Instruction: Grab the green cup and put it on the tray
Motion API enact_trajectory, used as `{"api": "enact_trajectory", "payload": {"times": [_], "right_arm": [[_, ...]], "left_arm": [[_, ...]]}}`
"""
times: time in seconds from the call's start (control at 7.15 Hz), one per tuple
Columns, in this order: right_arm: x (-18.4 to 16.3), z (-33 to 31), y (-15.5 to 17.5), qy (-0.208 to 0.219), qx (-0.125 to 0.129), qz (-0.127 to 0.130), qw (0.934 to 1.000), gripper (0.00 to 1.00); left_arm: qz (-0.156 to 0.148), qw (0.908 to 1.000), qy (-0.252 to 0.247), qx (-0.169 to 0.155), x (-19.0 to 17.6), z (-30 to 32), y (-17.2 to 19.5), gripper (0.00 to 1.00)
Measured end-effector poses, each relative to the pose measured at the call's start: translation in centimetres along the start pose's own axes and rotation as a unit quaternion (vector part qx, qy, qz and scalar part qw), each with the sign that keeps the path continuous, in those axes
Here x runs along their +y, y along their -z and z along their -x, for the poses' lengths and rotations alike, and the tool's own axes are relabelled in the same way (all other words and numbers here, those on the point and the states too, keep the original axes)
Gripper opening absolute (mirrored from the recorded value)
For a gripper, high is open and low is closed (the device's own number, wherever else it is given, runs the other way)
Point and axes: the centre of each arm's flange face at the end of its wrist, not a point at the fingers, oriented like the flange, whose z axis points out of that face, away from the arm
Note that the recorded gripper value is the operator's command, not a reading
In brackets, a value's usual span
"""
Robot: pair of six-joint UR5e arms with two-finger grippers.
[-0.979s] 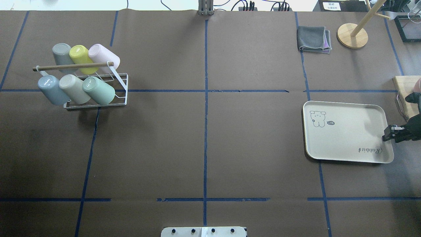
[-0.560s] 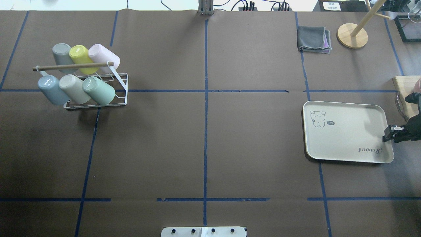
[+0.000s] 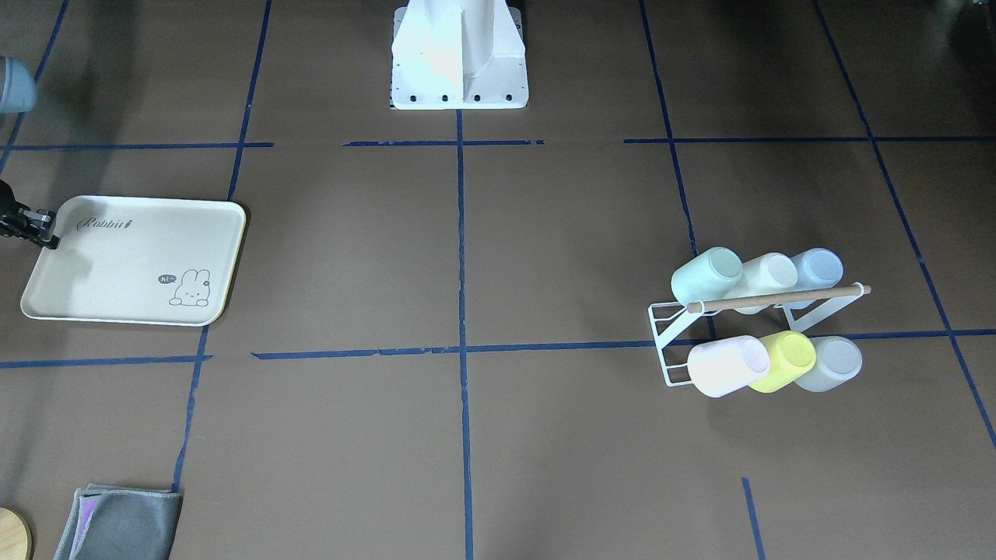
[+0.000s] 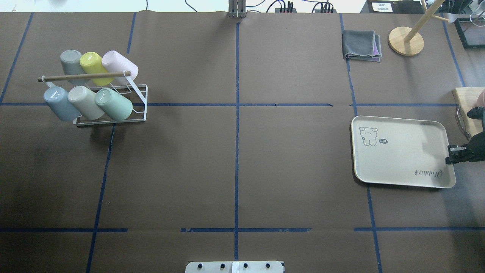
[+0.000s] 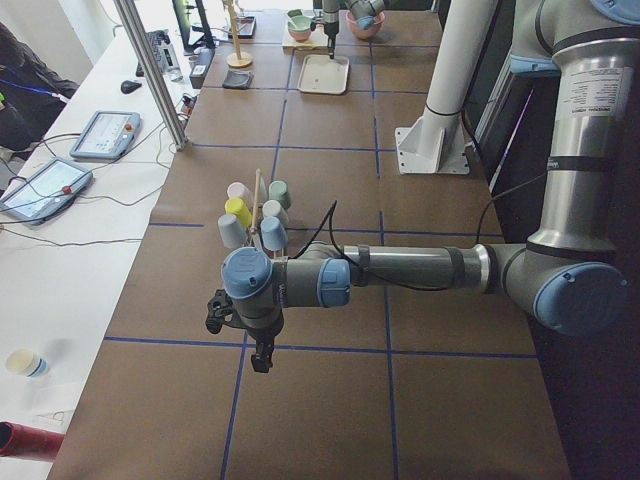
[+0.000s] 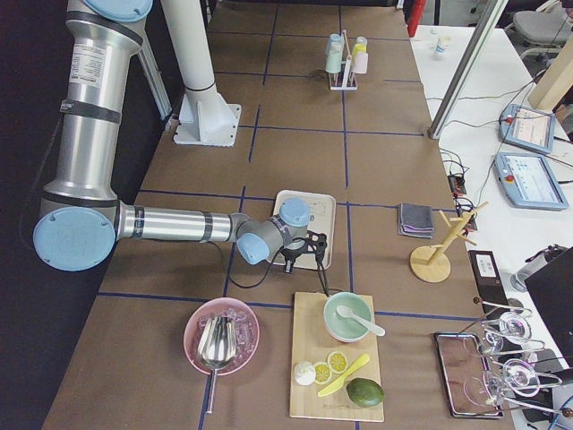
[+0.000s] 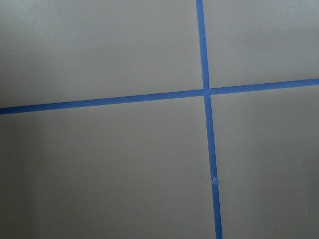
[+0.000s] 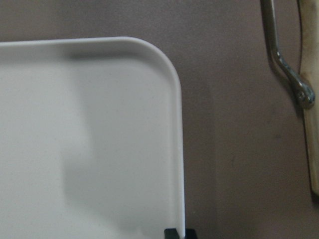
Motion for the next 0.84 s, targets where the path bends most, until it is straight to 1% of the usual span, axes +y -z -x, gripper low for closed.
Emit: {"api": "enact_trajectory", "payload": {"times": [0.28, 0.42, 0.56, 0.84], "right_arm": [[0.0, 0.5, 0.7, 0.004, -0.008, -0.004, 1.0000, 0.00], [0.1, 1.1, 1.8, 0.008, -0.019, -0.010, 0.9997, 0.00], [0.1, 1.5, 3.4, 0.010, -0.032, -0.018, 0.9993, 0.00], [0.2, 1.5, 6.3, 0.008, -0.070, -0.022, 0.9973, 0.00]], "left_arm": [[-0.001, 1.0000, -0.001, 0.000, 0.0, -0.1, 0.1, 1.00], [-0.001, 1.0000, -0.001, 0.000, 0.0, -0.2, 0.2, 1.00], [-0.002, 1.0000, -0.002, 0.000, -0.1, -0.2, 0.2, 1.00], [-0.002, 1.0000, -0.002, 0.000, -0.1, -0.3, 0.3, 1.00]]}}
